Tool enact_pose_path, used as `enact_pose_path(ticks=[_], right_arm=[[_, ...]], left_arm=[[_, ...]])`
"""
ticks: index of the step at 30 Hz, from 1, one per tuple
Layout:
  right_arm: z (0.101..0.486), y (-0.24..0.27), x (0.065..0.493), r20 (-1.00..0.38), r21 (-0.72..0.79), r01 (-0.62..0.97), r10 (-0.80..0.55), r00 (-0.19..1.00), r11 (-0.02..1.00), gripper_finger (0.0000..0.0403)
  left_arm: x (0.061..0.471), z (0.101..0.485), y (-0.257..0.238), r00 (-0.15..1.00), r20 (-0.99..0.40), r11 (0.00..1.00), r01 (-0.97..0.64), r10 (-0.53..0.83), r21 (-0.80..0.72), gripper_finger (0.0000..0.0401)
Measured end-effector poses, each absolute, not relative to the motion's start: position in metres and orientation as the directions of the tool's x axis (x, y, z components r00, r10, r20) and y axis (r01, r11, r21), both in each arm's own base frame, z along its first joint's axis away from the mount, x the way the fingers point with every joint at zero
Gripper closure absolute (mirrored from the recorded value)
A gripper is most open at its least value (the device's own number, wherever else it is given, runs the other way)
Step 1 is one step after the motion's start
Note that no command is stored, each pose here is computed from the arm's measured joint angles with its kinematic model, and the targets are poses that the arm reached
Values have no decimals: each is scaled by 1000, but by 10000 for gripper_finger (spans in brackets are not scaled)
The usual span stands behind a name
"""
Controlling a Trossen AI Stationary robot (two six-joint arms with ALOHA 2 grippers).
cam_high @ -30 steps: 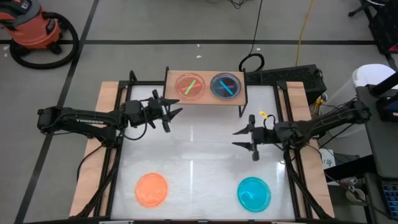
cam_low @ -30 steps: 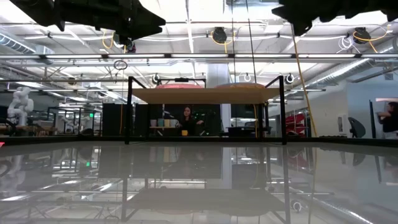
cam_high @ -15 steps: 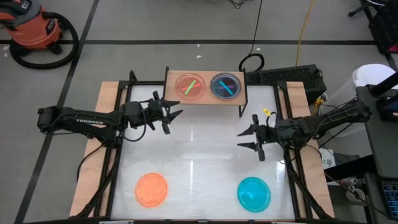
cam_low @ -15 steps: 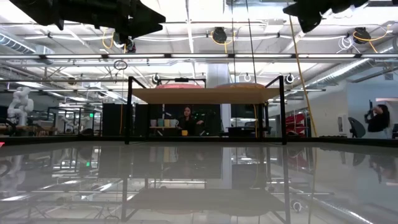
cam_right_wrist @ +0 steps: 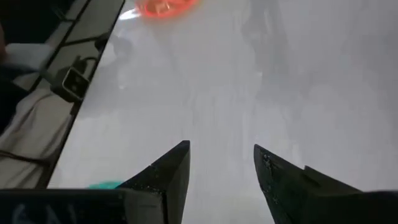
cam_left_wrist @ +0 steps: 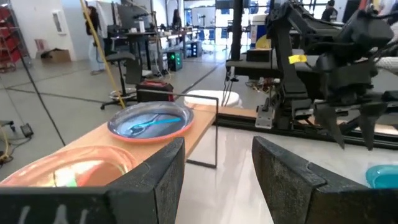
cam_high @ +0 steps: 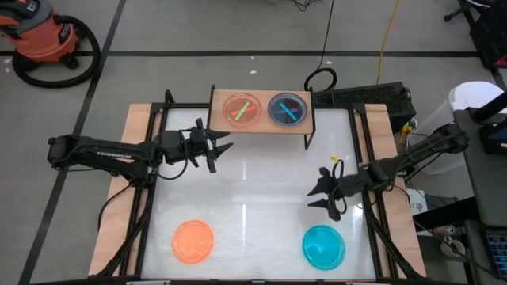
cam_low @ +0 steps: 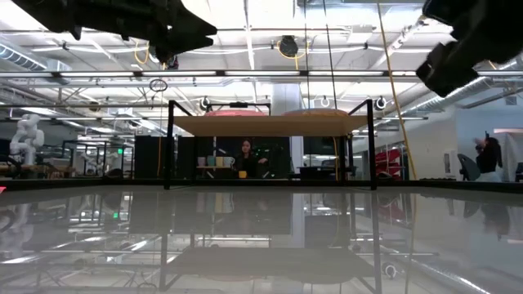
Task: Place and stack plates onto a shelf
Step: Stack the blue plate on top of the green plate on the shelf
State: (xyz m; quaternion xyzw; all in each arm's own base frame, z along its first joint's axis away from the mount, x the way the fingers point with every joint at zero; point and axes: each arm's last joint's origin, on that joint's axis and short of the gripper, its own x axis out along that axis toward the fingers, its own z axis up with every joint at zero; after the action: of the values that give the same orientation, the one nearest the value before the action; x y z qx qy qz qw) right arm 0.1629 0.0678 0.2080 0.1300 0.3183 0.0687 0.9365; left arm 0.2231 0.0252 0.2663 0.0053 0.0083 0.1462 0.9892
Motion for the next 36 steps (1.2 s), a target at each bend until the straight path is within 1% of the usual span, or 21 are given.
enact_pose_path(ticks=[9, 16, 19, 22, 29, 36], right_arm=[[195, 84, 163, -640, 344, -34, 261, 723, 938, 243], [174, 103, 166, -726, 433, 7, 344, 595, 901, 243], [166, 112, 169, -736, 482, 8, 400, 546, 876, 243], [161, 119, 171, -732, 525, 1, 451, 511, 851, 243], [150, 120, 171, -785, 480, 32, 413, 463, 877, 243], [137, 119, 170, -845, 437, 108, 366, 390, 893, 243]], left_arm=[[201, 290, 13, 965, 105, 969, -244, 239, 34, 208], [189, 273, 11, 961, 126, 967, -251, 245, 33, 208], [186, 268, 11, 955, 162, 967, -253, 249, 6, 208], [184, 266, 11, 955, 163, 968, -253, 249, 0, 208], [184, 265, 11, 956, 161, 969, -247, 247, -21, 208], [184, 265, 6, 962, 160, 975, -220, 221, -24, 208]])
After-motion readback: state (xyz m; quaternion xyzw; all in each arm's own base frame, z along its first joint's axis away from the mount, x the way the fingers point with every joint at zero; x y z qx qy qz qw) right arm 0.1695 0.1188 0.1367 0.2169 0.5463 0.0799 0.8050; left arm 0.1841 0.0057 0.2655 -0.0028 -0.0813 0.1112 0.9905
